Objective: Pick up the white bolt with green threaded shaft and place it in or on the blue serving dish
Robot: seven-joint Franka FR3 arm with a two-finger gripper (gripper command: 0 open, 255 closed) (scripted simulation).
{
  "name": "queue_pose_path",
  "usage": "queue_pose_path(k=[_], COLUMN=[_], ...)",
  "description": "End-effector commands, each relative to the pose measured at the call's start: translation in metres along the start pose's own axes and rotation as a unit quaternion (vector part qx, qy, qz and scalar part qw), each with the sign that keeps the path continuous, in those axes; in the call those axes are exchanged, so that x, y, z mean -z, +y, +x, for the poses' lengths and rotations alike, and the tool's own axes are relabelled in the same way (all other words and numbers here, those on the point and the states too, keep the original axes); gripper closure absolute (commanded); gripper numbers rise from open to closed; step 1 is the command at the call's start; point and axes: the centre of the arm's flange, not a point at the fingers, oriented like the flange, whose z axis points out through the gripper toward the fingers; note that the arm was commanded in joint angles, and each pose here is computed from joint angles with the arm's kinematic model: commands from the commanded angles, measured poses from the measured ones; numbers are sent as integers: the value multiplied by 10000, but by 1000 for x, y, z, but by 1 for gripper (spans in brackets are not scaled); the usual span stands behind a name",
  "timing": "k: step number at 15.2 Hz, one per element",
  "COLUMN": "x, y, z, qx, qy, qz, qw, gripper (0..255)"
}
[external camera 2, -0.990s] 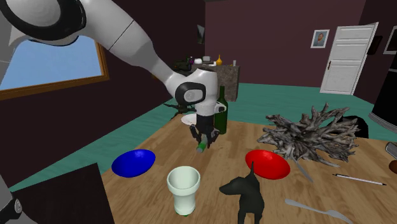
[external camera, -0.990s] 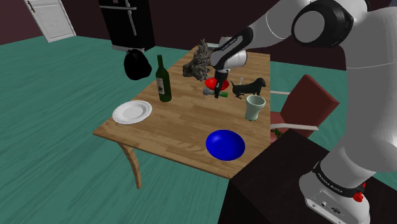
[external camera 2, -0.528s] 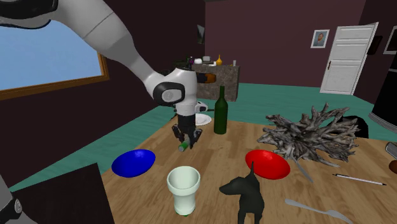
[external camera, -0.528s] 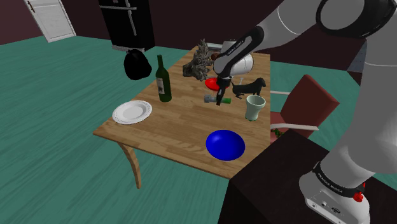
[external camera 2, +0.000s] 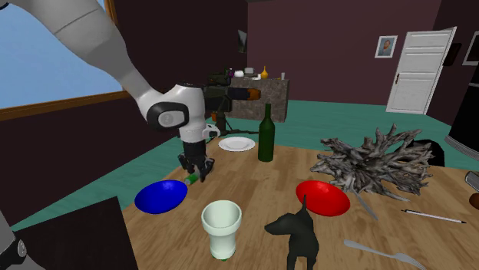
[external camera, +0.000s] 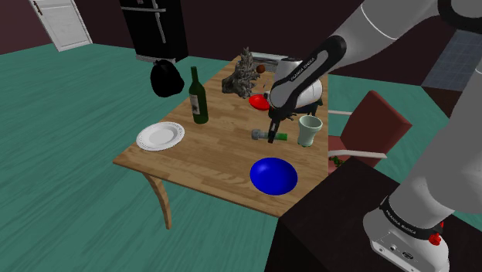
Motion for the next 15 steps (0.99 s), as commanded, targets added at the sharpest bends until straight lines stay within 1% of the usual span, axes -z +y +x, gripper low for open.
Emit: queue_pose_path(k=[1,10,15], x=[0,-4,-30], y=[-25,-138,-137], z=[-9,-60,-62], qx=[-2,-2,-2], qy=[4,4,4], qz=[-2,-1,-2], qw=[10000,10000,10000], gripper=[255,255,255])
